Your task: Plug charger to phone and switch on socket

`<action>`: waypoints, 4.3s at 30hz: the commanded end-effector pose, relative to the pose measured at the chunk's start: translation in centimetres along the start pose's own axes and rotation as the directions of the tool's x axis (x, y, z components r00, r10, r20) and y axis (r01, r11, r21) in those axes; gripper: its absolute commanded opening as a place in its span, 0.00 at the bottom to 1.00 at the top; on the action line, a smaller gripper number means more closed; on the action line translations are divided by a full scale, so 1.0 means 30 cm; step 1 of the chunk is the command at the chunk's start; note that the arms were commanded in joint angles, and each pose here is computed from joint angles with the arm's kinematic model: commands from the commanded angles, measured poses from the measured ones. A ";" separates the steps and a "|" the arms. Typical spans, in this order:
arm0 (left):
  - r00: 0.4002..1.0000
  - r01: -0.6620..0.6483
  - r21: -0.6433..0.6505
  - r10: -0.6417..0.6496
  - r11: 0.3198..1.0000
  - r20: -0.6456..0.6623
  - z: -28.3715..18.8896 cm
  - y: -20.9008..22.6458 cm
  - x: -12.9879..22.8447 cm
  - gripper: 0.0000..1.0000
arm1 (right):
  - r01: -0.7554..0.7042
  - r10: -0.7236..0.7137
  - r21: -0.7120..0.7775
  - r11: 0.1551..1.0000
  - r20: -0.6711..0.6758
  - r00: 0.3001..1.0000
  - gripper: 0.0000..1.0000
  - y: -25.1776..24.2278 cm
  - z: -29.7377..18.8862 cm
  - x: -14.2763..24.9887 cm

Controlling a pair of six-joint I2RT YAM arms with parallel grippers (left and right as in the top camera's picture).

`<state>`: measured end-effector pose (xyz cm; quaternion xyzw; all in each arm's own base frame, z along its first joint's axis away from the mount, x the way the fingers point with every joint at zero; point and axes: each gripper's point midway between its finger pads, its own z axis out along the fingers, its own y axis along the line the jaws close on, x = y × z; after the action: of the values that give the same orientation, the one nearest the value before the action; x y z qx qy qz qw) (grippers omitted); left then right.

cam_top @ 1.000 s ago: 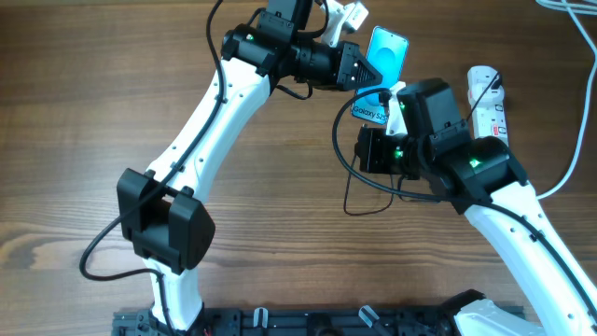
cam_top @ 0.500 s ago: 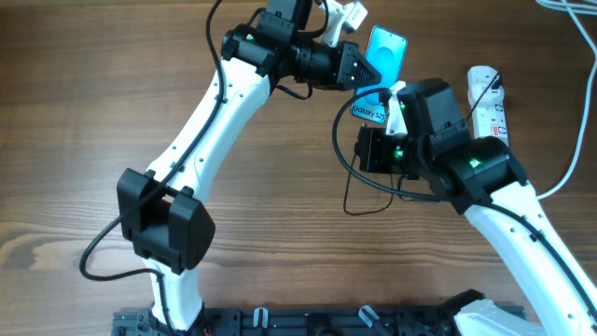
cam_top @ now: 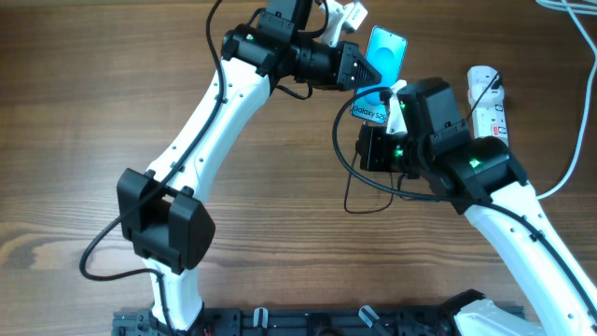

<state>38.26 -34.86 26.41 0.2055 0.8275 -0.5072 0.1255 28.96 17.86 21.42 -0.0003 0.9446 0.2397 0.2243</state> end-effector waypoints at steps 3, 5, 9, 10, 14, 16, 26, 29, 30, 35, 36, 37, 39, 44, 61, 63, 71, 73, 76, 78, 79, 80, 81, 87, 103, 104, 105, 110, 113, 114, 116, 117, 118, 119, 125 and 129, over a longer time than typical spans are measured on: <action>0.998 -0.055 0.042 0.055 0.998 0.012 -0.036 -0.062 -0.004 0.04 | 0.016 -0.016 0.004 1.000 0.032 0.999 0.04 0.003 -0.010 -0.031; 0.998 -0.055 0.042 0.055 0.998 0.012 -0.036 -0.062 -0.004 0.04 | 0.017 -0.017 0.004 1.000 0.034 0.999 0.04 0.004 -0.010 -0.033; 0.998 -0.055 0.042 0.054 0.998 0.012 -0.036 -0.062 -0.004 0.04 | 0.017 -0.017 0.002 1.000 0.037 0.999 0.04 0.005 -0.010 -0.036; 0.998 -0.055 0.042 0.055 0.998 0.012 -0.036 -0.062 -0.004 0.04 | 0.018 -0.018 0.002 1.000 0.037 0.999 0.04 0.005 -0.010 -0.035; 0.999 -0.052 0.045 0.052 0.998 0.008 -0.036 -0.063 -0.001 0.04 | 0.017 -0.017 0.002 1.000 0.038 0.999 0.04 0.005 -0.010 -0.036; 0.999 -0.050 0.045 0.049 0.998 0.006 -0.036 -0.063 0.001 0.04 | 0.018 -0.018 0.000 1.000 0.040 0.999 0.04 0.007 -0.010 -0.038; 0.999 -0.050 0.066 0.050 0.997 0.000 -0.037 -0.074 0.005 0.04 | 0.016 -0.016 -0.006 1.000 0.053 0.998 0.04 0.011 -0.011 -0.049; 0.999 -0.050 0.066 0.050 0.997 -0.001 -0.037 -0.074 0.005 0.04 | -0.010 0.011 -0.009 1.000 0.054 0.998 0.04 0.001 -0.014 -0.056; 0.999 -0.050 0.066 0.050 0.997 -0.001 -0.037 -0.074 0.005 0.04 | -0.015 0.016 -0.015 1.000 0.053 0.998 0.04 -0.001 -0.015 -0.058; 0.998 -0.061 0.065 0.061 0.996 0.000 -0.037 -0.074 0.006 0.04 | -0.031 0.032 -0.027 0.999 0.051 0.998 0.04 -0.014 -0.021 -0.067; 0.998 -0.069 0.065 0.069 0.996 -0.001 -0.037 -0.074 0.007 0.04 | -0.027 0.029 -0.030 0.999 0.050 0.998 0.04 -0.013 -0.022 -0.067; 0.998 -0.070 0.064 0.070 0.995 -0.001 -0.037 -0.073 0.007 0.04 | -0.025 0.027 -0.030 0.999 0.049 0.998 0.04 -0.013 -0.022 -0.066; 0.998 -0.069 0.064 0.070 0.996 -0.001 -0.037 -0.073 0.007 0.04 | -0.025 0.027 -0.030 0.999 0.049 0.998 0.04 -0.013 -0.022 -0.066; 0.998 -0.069 0.064 0.070 0.996 -0.001 -0.037 -0.073 0.007 0.04 | -0.025 0.027 -0.030 0.999 0.050 0.998 0.04 -0.012 -0.023 -0.067; 0.998 -0.061 0.055 0.061 0.997 -0.006 -0.036 -0.067 0.012 0.04 | -0.012 0.014 -0.030 0.999 0.075 0.997 0.04 0.008 -0.063 -0.097; 0.998 -0.060 0.055 0.061 0.997 -0.006 -0.036 -0.067 0.012 0.04 | -0.012 0.014 -0.029 0.999 0.076 0.997 0.04 0.008 -0.063 -0.097; 0.999 -0.050 0.054 0.051 0.997 -0.012 -0.036 -0.065 0.018 0.04 | -0.003 0.007 -0.042 0.999 0.102 0.995 0.04 0.026 -0.082 -0.123; 0.999 -0.046 0.053 0.047 0.998 -0.015 -0.036 -0.064 0.021 0.04 | -0.003 0.007 -0.042 0.999 0.101 0.995 0.04 0.026 -0.082 -0.123; 0.999 -0.043 0.053 0.044 0.998 -0.017 -0.036 -0.064 0.023 0.04 | -0.003 0.008 -0.040 0.999 0.106 0.994 0.04 0.025 -0.083 -0.127; 0.999 -0.042 0.053 0.043 0.998 -0.018 -0.036 -0.064 0.023 0.04 | -0.004 0.008 -0.042 0.999 0.109 0.994 0.04 0.027 -0.083 -0.129; 0.999 -0.039 0.053 0.040 0.998 -0.018 -0.036 -0.064 0.023 0.04 | -0.003 0.007 -0.043 0.999 0.112 0.994 0.04 0.028 -0.083 -0.131; 0.999 -0.039 0.057 0.040 0.998 -0.019 -0.036 -0.066 0.024 0.04 | -0.001 0.006 -0.043 0.999 0.113 0.994 0.04 0.028 -0.083 -0.132; 0.999 -0.038 0.061 0.039 0.997 -0.021 -0.036 -0.068 0.025 0.04 | -0.001 0.006 -0.044 0.999 0.115 0.993 0.04 0.029 -0.084 -0.133; 0.999 -0.029 0.080 0.032 0.996 -0.031 -0.037 -0.079 0.032 0.04 | -0.007 0.013 -0.048 0.999 0.129 0.992 0.04 0.032 -0.085 -0.145; 0.998 0.017 0.069 -0.013 0.997 -0.062 -0.038 -0.069 0.060 0.04 | 0.005 -0.004 -0.002 1.000 0.210 0.978 0.04 0.013 -0.094 -0.202; 0.998 0.022 0.068 -0.018 0.997 -0.063 -0.038 -0.069 0.061 0.04 | 0.005 -0.005 -0.003 1.000 0.212 0.977 0.04 0.014 -0.095 -0.204; 0.998 0.027 0.068 -0.023 0.997 -0.063 -0.038 -0.069 0.061 0.04 | 0.006 -0.005 -0.004 1.000 0.214 0.977 0.04 0.015 -0.095 -0.205; 0.996 0.064 0.066 -0.060 0.996 -0.064 -0.038 -0.069 0.059 0.04 | 0.007 -0.004 -0.014 1.000 0.208 0.978 0.04 0.021 -0.094 -0.202; 0.996 0.063 0.066 -0.059 0.996 -0.063 -0.038 -0.069 0.059 0.04 | 0.006 -0.004 -0.011 1.000 0.202 0.979 0.04 0.018 -0.093 -0.197; 0.997 0.058 0.067 -0.054 0.996 -0.060 -0.038 -0.070 0.056 0.04 | 0.006 -0.004 -0.013 1.000 0.196 0.981 0.04 0.019 -0.093 -0.192; 0.998 0.040 0.072 -0.037 0.997 -0.044 -0.039 -0.073 0.040 0.04 | 0.007 -0.002 -0.026 1.000 0.174 0.985 0.04 0.024 -0.090 -0.177; 0.999 0.042 0.070 -0.040 0.997 -0.030 -0.042 -0.071 0.027 0.04 | 0.006 -0.001 -0.033 0.999 0.162 0.987 0.04 0.027 -0.088 -0.168; 0.998 0.057 0.061 -0.056 0.996 -0.013 -0.046 -0.064 0.011 0.04 | 0.007 -0.001 -0.039 0.999 0.152 0.988 0.05 0.030 -0.087 -0.161; 0.997 0.079 0.046 -0.079 0.996 0.015 -0.054 -0.050 -0.014 0.04 | 0.006 0.001 -0.048 0.999 0.133 0.991 0.04 0.034 -0.086 -0.148; 0.962 0.234 0.025 -0.235 0.972 0.136 -0.129 0.017 -0.118 0.04 | -0.011 0.014 -0.039 0.999 0.080 0.997 0.04 0.022 -0.096 -0.097; 0.938 0.308 0.030 -0.309 0.951 0.156 -0.163 0.045 -0.134 0.04 | 0.007 0.003 -0.087 0.996 0.106 0.994 0.04 0.055 -0.134 -0.102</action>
<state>42.05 -32.40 27.27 0.0864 0.8414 -0.5187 0.1246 30.19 16.94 24.06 0.0163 0.9349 0.2546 0.2468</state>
